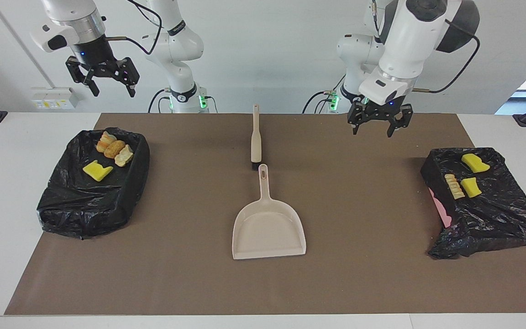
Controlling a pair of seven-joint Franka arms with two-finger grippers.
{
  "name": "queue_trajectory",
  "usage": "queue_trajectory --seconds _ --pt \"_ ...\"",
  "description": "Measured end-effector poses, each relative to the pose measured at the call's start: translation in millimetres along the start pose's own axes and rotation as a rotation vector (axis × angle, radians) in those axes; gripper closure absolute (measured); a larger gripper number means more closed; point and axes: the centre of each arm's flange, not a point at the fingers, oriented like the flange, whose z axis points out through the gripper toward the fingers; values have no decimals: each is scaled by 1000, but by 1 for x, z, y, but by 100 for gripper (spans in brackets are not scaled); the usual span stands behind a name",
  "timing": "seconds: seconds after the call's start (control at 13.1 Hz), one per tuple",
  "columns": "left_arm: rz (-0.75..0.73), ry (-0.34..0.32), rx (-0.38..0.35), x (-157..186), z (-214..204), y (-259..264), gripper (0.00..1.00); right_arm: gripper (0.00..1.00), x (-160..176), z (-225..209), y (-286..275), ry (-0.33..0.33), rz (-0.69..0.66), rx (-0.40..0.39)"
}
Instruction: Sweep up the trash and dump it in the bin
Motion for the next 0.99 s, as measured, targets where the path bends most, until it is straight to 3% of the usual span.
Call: queue_trajectory --seconds 0.3,0.53,0.99 --pt "23 -10 1 -29 -49 -48 0 0 2 3 0 8 0 2" --pt "-3 -38 -70 -44 -79 -82 0 0 2 3 0 7 0 2" --pt "6 -41 -95 -36 -91 -102 0 0 1 3 0 8 1 3"
